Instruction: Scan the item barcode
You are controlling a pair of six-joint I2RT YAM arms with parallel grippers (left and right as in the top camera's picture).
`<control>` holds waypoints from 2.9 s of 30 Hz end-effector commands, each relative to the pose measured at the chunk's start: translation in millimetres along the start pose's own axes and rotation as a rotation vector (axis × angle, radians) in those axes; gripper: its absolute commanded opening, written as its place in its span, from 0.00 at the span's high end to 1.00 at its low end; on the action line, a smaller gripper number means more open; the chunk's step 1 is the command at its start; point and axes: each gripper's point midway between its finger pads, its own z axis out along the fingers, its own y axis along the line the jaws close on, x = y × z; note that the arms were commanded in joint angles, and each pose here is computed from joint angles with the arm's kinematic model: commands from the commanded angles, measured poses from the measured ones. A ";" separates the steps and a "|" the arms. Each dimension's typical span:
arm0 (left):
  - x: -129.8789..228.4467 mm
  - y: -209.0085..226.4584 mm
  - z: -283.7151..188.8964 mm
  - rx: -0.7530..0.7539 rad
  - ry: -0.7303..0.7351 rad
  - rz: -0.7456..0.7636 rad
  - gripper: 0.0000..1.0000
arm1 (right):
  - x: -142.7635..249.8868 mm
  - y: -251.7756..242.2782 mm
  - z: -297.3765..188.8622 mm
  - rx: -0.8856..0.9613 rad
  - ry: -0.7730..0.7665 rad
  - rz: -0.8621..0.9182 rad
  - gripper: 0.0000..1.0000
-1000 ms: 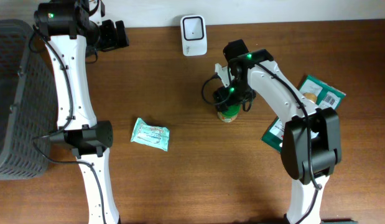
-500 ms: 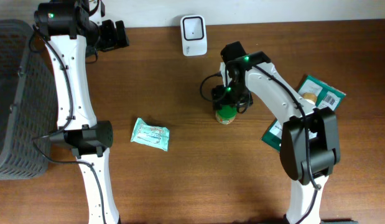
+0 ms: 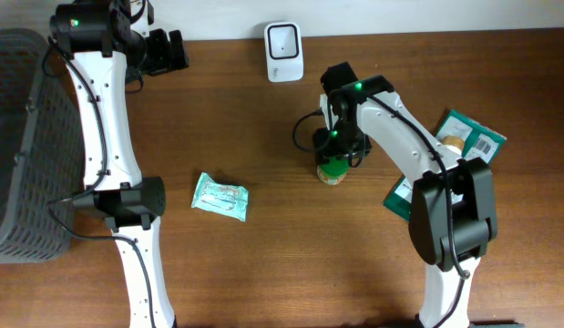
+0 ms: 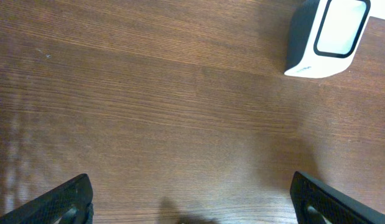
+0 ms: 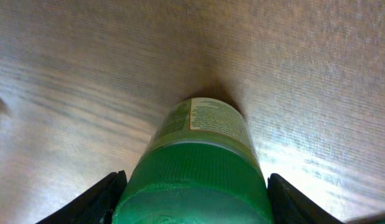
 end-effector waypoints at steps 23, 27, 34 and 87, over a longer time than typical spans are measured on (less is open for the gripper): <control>-3.1 1.3 -7.6 -0.005 -0.023 0.010 0.01 | -21.6 116.7 -220.8 -1.213 -0.337 -0.343 0.42; -3.1 1.3 -7.6 -0.005 -0.023 0.010 0.01 | -24.1 102.8 -242.8 -1.325 -0.367 -0.300 0.43; -3.1 1.3 -7.6 -0.005 -0.023 0.010 0.01 | -31.5 89.0 -220.0 -1.177 -0.358 -0.264 0.43; -3.1 1.3 -7.6 -0.005 -0.023 0.010 0.01 | -281.4 66.2 -142.9 0.627 -1.191 -0.983 0.41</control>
